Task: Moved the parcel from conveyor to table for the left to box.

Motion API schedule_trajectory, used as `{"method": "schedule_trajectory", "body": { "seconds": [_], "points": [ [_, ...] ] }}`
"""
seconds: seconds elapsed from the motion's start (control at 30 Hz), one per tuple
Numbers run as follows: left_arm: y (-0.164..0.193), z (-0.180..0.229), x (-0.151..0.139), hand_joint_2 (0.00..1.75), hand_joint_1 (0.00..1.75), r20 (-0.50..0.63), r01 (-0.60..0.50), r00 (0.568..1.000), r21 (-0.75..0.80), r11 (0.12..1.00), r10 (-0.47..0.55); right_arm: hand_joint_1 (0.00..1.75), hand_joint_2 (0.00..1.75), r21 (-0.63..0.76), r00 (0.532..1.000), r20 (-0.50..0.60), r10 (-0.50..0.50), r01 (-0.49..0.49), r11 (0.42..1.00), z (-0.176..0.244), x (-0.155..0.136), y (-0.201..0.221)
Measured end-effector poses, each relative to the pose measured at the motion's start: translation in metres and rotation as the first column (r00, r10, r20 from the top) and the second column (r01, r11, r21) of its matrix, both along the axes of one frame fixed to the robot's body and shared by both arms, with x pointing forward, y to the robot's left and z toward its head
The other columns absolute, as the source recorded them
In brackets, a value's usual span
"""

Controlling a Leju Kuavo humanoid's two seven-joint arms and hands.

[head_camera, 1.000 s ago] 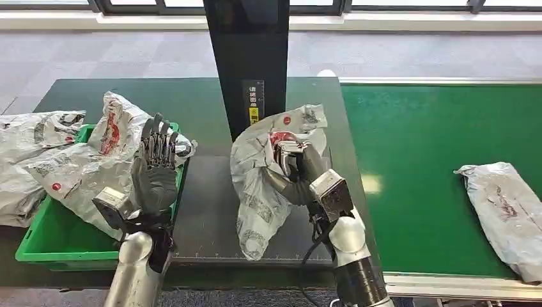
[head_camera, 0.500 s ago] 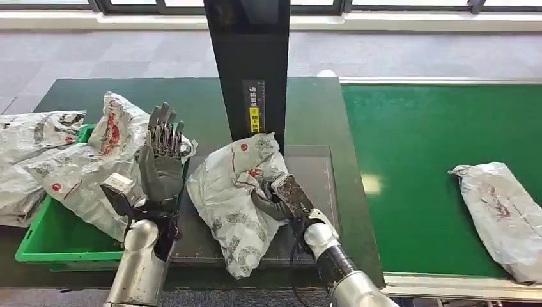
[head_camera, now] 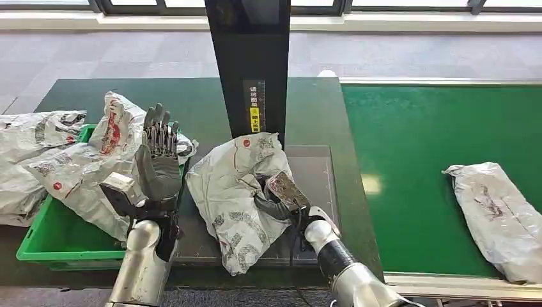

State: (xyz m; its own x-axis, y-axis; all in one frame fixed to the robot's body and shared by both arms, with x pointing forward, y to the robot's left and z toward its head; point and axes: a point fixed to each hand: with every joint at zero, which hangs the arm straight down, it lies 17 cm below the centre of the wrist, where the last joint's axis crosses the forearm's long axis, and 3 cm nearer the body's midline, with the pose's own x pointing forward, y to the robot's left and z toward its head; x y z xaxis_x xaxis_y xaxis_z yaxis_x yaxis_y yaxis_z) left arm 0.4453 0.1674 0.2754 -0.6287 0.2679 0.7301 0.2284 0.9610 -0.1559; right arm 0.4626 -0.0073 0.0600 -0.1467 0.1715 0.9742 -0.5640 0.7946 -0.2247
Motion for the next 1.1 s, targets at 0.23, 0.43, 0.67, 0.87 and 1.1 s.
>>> {"method": "schedule_trajectory", "body": {
  "seconds": [0.23, 0.43, 0.67, 0.87, 1.1],
  "points": [
    [0.008, -0.014, 0.005, 0.0, 0.0, -0.072, -0.045, 0.996, -0.01, 0.999, 0.044, 0.0, 0.0, -0.039, 0.994, 0.106, -0.009, 0.013, 0.999, 0.015, 0.009, -0.01],
    [0.01, -0.013, -0.011, 0.0, 0.0, -0.044, -0.017, 0.999, -0.031, 0.999, 0.015, 0.0, 0.0, -0.047, 0.964, 0.26, -0.049, 0.063, 0.997, 0.068, 0.018, -0.023],
    [0.01, -0.011, -0.02, 0.0, 0.0, -0.019, -0.038, 0.999, 0.013, 0.999, 0.039, 0.0, 0.0, 0.019, 0.915, 0.385, -0.121, 0.124, 0.992, 0.126, 0.016, -0.046],
    [0.004, -0.013, -0.021, 0.0, 0.0, -0.015, -0.028, 0.999, 0.057, 0.998, 0.029, 0.0, 0.0, 0.046, 0.899, 0.415, -0.141, 0.134, 0.99, 0.138, 0.015, -0.056],
    [-0.002, -0.019, -0.025, 0.0, 0.0, 0.008, -0.007, 1.0, 0.107, 0.994, 0.006, 0.0, 0.0, 0.052, 0.903, 0.408, -0.131, 0.12, 0.991, 0.138, 0.015, -0.057]
  ]
}}
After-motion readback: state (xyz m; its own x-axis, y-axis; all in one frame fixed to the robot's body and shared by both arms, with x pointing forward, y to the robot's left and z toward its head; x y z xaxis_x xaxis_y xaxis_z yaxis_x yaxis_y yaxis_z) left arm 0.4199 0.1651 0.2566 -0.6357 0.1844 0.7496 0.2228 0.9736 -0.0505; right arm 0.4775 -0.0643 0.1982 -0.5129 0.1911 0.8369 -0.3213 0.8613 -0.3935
